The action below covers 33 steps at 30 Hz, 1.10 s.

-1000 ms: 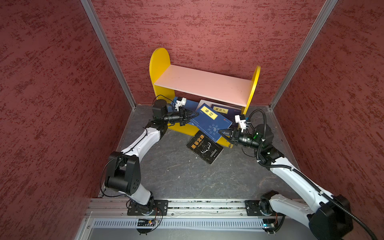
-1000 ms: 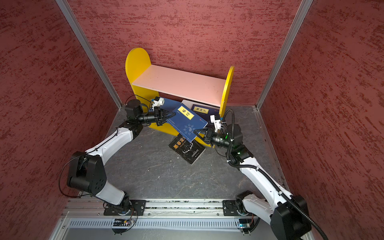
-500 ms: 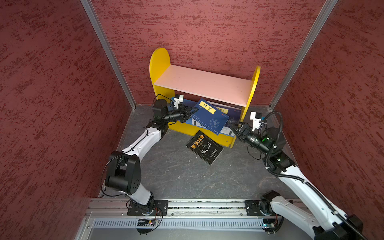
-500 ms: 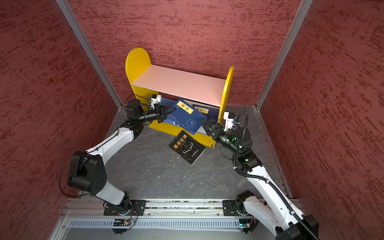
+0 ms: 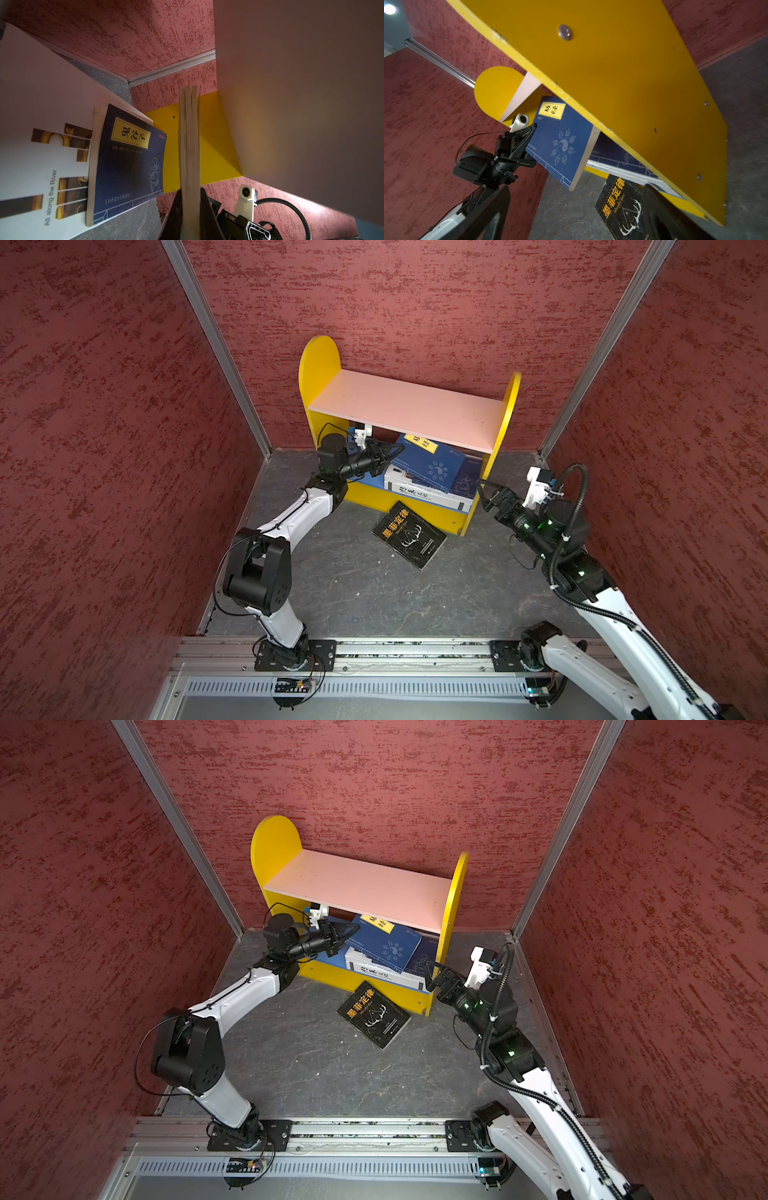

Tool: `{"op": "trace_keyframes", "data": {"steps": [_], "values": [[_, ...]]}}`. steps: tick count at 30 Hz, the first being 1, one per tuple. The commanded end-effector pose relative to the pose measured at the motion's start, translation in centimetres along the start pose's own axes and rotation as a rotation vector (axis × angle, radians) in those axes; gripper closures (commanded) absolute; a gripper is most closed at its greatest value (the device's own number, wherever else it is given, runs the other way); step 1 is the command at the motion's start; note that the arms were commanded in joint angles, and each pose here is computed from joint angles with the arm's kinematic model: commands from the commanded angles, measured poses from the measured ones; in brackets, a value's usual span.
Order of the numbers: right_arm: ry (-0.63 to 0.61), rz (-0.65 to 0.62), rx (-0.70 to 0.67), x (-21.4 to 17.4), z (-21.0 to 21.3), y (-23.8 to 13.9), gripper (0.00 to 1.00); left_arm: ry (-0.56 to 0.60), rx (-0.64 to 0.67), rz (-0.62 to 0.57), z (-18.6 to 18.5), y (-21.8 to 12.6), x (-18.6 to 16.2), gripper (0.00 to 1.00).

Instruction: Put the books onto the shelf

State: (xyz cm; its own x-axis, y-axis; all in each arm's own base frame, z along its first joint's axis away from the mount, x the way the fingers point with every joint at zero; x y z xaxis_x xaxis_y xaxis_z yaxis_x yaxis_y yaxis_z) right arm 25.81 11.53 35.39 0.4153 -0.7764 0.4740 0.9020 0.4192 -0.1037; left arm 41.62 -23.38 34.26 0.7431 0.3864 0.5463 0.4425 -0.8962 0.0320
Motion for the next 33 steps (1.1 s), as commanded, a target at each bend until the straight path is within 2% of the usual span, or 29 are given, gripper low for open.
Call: {"op": "trace_keyframes", "data": {"steps": [1,6,11,26,33], "values": [[-0.114,-0.118,-0.065,1.3,-0.2,0.7,0.01,0.070,-0.018,-0.048,-0.9,1.0,1.0,1.00],[-0.226,-0.148,-0.121,0.9,-0.3,2.3,0.01,0.059,0.016,-0.031,0.2,2.6,0.0,1.00],[-0.280,-0.187,-0.154,0.6,-0.6,3.4,0.01,0.041,0.046,-0.025,1.3,3.7,-1.3,1.00],[-0.295,-0.219,-0.231,0.2,-2.1,7.6,0.01,0.000,0.096,-0.057,3.3,5.4,-2.1,1.00],[-0.268,-0.218,-0.249,-0.1,-2.7,7.8,0.01,-0.005,0.082,-0.035,3.4,6.6,-2.5,1.00]]}}
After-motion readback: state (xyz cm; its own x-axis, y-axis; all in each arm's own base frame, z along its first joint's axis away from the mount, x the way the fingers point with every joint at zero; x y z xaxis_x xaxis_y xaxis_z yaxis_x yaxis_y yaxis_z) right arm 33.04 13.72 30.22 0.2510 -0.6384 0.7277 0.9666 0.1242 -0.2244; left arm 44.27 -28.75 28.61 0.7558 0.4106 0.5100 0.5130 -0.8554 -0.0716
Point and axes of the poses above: each gripper's point midway between its finger pads, its own y axis out along the fingers, its own z axis along the line the jaws close on, x = y × z, the point moved 4 cm from there along -y, back along the fingers, and after that the axes turned 15 degrees about y, right-handed, at the moved point
